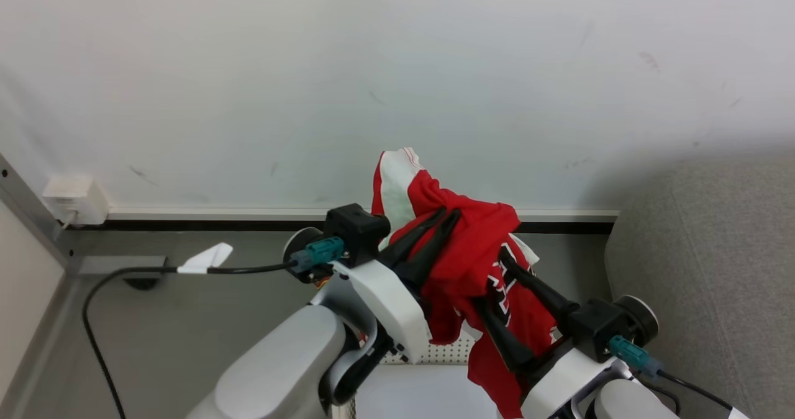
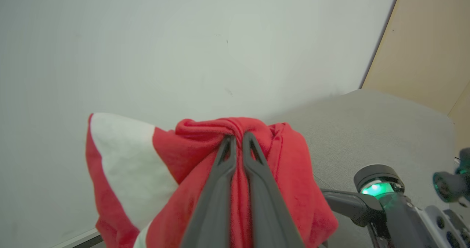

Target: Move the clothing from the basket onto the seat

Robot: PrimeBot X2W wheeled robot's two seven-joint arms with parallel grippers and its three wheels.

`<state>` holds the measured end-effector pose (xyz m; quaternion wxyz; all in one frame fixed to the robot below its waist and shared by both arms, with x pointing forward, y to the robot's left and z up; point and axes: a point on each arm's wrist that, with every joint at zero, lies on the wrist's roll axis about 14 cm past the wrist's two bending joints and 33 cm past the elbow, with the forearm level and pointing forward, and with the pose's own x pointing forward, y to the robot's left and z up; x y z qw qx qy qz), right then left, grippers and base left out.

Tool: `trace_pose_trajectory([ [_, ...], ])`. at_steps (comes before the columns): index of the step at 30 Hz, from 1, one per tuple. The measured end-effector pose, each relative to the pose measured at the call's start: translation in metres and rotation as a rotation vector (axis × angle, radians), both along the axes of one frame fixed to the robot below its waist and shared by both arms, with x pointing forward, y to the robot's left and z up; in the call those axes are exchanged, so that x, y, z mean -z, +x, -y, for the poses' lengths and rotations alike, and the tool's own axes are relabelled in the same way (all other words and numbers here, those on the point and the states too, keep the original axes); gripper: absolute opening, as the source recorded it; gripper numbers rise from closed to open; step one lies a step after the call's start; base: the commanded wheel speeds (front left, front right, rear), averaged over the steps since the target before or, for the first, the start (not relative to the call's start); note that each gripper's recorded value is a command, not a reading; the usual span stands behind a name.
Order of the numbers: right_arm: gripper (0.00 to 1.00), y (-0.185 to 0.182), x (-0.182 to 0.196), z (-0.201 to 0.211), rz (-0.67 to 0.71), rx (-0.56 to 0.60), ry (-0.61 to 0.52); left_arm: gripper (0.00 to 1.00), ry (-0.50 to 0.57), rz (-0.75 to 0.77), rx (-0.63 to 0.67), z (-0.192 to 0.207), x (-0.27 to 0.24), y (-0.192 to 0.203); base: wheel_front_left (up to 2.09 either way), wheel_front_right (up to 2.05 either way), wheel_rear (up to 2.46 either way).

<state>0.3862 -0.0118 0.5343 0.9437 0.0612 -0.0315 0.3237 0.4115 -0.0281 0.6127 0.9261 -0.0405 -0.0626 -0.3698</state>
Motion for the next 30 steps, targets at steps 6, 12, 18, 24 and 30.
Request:
trace_pose_trajectory([
  [6,1.00,0.008,0.007,-0.015,0.014,-0.024,-0.067,0.00,0.001,-0.020,0.016,0.003,0.005,-0.011,0.00,0.00,0.00],
  [12,1.00,0.014,0.010,-0.032,0.009,-0.066,-0.094,0.00,0.003,-0.043,0.023,0.004,0.011,-0.018,0.00,0.00,0.00],
  [18,0.00,0.019,0.006,-0.038,0.007,-0.071,-0.079,0.00,0.006,-0.055,0.009,-0.002,0.014,-0.019,0.00,0.00,0.00],
  [24,0.00,0.021,0.005,-0.032,0.002,-0.056,-0.064,0.00,0.010,-0.062,-0.005,-0.006,0.017,-0.015,0.00,0.00,0.00],
  [30,0.00,0.025,-0.001,-0.014,0.006,-0.007,-0.028,0.00,0.013,-0.076,-0.027,-0.011,0.023,-0.009,0.00,0.00,0.00],
])
